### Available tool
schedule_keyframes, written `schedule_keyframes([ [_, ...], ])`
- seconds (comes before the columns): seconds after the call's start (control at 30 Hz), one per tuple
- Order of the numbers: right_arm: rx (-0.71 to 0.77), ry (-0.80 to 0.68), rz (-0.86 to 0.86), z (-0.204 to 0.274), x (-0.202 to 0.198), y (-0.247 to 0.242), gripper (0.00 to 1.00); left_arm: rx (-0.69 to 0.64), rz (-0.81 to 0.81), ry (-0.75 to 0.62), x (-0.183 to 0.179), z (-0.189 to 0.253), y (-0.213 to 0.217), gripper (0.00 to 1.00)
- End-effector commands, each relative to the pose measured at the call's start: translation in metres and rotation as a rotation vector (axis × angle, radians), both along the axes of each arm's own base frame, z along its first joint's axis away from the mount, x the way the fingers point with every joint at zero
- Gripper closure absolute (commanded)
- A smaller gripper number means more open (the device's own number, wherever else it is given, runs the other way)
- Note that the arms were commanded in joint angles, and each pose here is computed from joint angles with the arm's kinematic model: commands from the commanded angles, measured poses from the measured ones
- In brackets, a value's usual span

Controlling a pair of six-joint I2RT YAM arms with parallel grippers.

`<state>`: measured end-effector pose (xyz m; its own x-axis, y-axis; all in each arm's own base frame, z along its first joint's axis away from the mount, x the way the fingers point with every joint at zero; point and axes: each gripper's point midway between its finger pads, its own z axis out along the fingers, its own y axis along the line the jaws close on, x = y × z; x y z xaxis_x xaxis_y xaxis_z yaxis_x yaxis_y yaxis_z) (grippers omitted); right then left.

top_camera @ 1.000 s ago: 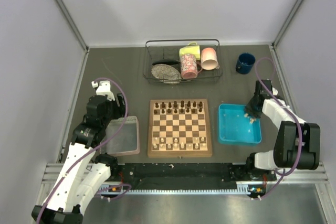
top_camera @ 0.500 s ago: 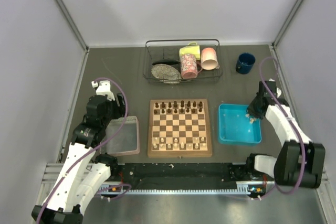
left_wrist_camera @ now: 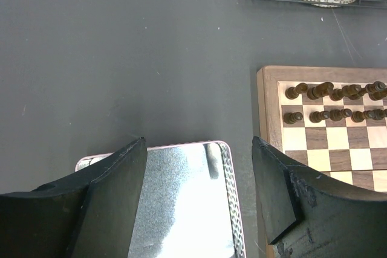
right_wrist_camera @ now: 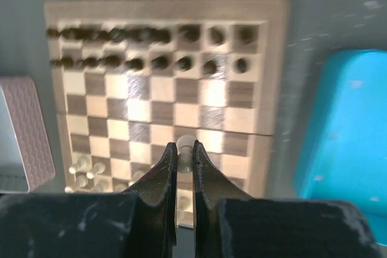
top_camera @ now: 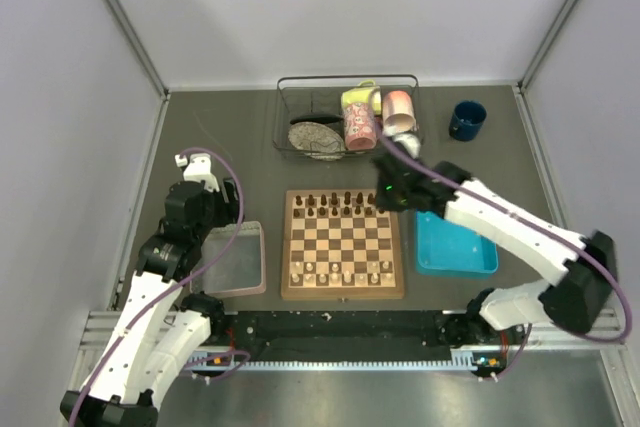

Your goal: Set up the chess pieces on the board

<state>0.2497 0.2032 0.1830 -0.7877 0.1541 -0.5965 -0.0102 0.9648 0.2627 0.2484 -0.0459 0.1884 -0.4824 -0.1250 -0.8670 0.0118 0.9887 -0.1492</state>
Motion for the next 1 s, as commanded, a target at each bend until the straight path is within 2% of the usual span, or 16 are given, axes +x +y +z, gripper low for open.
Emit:
schedule_keyframes([
  [0.0,-0.040,0.047,0.119,-0.010,-0.028,0.079,0.99,-0.004,-0.021,-0.035,0.006,0.004,-0.005,0.25],
  [0.17,-0.048,0.089,0.242,-0.026,-0.064,0.145,0.99,-0.002,-0.022,-0.032,0.006,0.003,-0.004,0.25],
  [0.3,-0.055,0.141,0.275,-0.047,-0.081,0.161,0.99,-0.006,-0.024,-0.036,0.005,0.005,-0.005,0.25],
  [0.57,-0.045,0.202,0.286,-0.081,-0.093,0.166,0.99,-0.008,-0.027,-0.037,0.005,0.005,-0.005,0.25],
  [0.97,-0.067,0.251,0.302,-0.103,-0.100,0.168,0.99,-0.018,-0.049,-0.042,0.004,0.006,-0.010,0.25],
])
